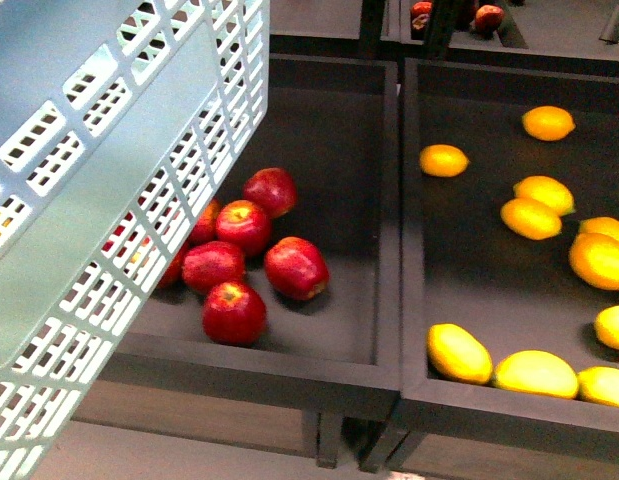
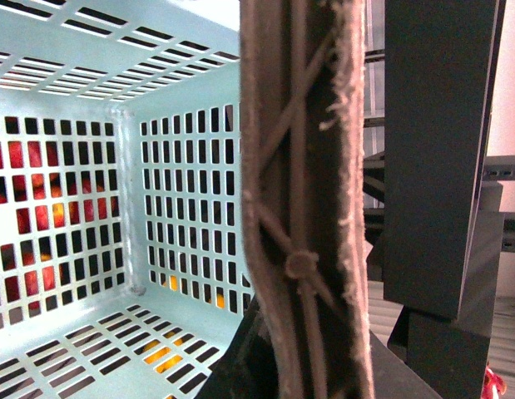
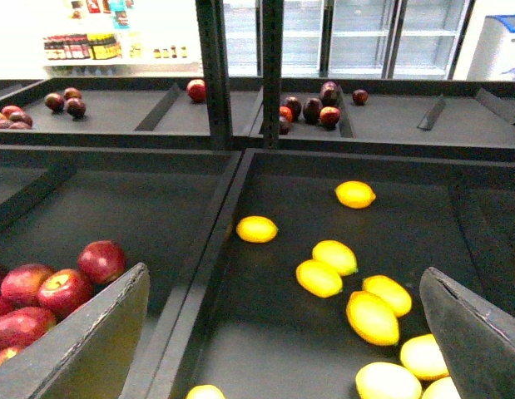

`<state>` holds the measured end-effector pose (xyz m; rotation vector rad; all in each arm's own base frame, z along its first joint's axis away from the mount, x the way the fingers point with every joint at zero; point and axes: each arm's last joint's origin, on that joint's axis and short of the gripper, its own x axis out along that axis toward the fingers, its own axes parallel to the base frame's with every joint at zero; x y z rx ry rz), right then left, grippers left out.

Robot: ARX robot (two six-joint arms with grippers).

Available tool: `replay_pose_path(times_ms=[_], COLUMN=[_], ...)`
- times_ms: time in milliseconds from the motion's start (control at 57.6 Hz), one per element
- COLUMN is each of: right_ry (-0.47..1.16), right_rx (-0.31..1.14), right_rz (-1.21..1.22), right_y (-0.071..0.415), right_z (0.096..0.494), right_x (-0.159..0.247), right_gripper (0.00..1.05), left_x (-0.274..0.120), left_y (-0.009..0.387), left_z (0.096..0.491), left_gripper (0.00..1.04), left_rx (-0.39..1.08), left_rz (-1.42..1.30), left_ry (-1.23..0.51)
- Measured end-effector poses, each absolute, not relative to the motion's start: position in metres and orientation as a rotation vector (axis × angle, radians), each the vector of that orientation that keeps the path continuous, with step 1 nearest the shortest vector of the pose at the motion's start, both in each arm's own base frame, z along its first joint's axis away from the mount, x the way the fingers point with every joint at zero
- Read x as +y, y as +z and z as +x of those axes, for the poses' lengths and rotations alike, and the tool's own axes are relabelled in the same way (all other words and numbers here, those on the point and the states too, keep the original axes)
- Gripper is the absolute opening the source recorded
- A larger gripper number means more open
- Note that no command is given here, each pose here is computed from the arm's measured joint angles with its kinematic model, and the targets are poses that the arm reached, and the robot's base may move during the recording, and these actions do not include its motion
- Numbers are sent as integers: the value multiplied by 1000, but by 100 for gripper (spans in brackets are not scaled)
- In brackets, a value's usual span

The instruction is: Pick lemon and mango into basket

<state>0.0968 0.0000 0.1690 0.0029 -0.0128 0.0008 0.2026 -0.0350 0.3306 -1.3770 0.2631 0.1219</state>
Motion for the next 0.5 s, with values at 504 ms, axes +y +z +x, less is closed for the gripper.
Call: replay_pose_path(times_ms=[504], right_ry=[3], right_rx=[-12], right_rz=[2], right_y=[169], right_z=[97], right_x=[0], right_gripper=[96], left_x=[-32], left_y=[331], left_z=[204], left_gripper=[5], left_rx=[442], left_rz=[-1257], left_ry=[80])
